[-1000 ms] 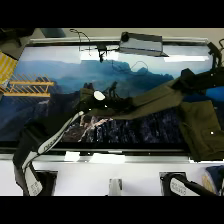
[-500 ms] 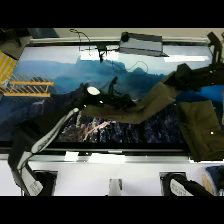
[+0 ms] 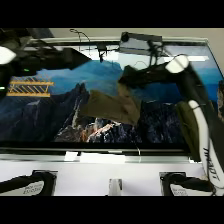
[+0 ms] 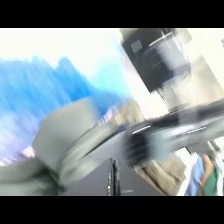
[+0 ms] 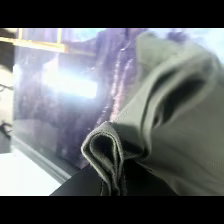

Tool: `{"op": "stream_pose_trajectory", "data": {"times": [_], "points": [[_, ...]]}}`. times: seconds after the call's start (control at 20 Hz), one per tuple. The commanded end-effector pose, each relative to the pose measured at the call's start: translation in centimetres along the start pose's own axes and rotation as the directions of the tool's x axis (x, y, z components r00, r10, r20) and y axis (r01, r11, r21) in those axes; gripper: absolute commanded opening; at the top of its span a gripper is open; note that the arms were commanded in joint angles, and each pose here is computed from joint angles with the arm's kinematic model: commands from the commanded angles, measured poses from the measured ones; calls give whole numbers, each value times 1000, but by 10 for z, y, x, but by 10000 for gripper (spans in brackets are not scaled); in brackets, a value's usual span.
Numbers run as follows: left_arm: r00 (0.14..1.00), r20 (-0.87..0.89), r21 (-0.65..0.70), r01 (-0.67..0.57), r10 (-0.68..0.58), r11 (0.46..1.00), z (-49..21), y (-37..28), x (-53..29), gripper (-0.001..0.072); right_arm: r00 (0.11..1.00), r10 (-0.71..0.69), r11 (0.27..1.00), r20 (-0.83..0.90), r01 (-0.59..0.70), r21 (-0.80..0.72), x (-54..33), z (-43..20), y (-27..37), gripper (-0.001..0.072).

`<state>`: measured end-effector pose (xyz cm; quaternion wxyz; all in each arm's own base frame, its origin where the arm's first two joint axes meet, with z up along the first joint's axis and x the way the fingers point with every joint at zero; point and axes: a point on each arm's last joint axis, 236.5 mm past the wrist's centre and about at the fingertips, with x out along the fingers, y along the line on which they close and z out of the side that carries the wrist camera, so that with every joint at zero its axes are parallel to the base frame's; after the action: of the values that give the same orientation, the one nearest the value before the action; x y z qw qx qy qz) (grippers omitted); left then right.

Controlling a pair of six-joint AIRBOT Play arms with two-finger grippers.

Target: Fold the shirts.

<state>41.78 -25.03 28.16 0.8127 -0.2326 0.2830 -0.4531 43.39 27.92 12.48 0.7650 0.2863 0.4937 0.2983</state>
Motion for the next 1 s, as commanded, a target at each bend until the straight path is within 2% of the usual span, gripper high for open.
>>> {"op": "stream_pose_trajectory", "data": {"times": [0.0, 0.05, 0.1, 0.15, 0.2, 0.25, 0.35, 0.45, 0.6, 0.7, 0.75, 0.85, 0.95], "points": [[991, 122, 85, -62, 52, 994, 30, -36, -72, 33, 997, 75, 990, -33, -70, 121, 85, -22, 11, 26], [990, 137, 108, -61, 45, 992, 31, -48, -80, 33, 996, 77, 988, -38, -71, 140, 105, -30, 9, 30], [989, 143, 125, -53, 35, 991, 31, -59, -83, 33, 997, 73, 985, -23, -69, 156, 126, -34, 7, 135], [989, 144, 139, -44, 24, 989, 29, -68, -84, 33, 997, 72, 981, 9, -73, 180, 139, -32, 5, 456], [991, 137, 149, -32, 12, 988, 27, -76, -84, 33, 997, 69, 978, 40, -76, 195, 147, -28, 3, 658], [992, 124, 156, -19, -1, 988, 22, -81, -82, 33, 996, 64, 975, 64, -76, 207, 148, -23, 1, 680], [996, 89, 162, 3, -17, 987, 14, -87, -78, 33, 996, 62, 974, 66, -75, 215, 138, -16, -1, 675], [997, 81, 161, 7, -20, 987, 12, -88, -77, 33, 1000, 26, 985, -9, -24, 170, 113, -20, -15, 672], [997, 80, 168, -18, 5, 986, 11, -82, -78, 33, 957, -192, 979, -219, 201, 21, 50, -48, -78, 671], [997, 73, 178, -45, 32, 983, 10, -75, -78, 33, 843, -402, 911, -357, 409, -59, -9, -70, -142, 651], [997, 72, 181, -52, 40, 982, 9, -73, -78, 33, 789, -452, 882, -416, 464, -77, -36, -81, -166, 649], [996, 71, 182, -58, 46, 982, 9, -72, -78, 33, 761, -450, 866, -468, 499, -22, -56, -95, -195, 649], [997, 70, 179, -57, 45, 982, 9, -71, -77, 33, 787, -436, 858, -435, 509, 61, -45, -97, -223, 643]]}}
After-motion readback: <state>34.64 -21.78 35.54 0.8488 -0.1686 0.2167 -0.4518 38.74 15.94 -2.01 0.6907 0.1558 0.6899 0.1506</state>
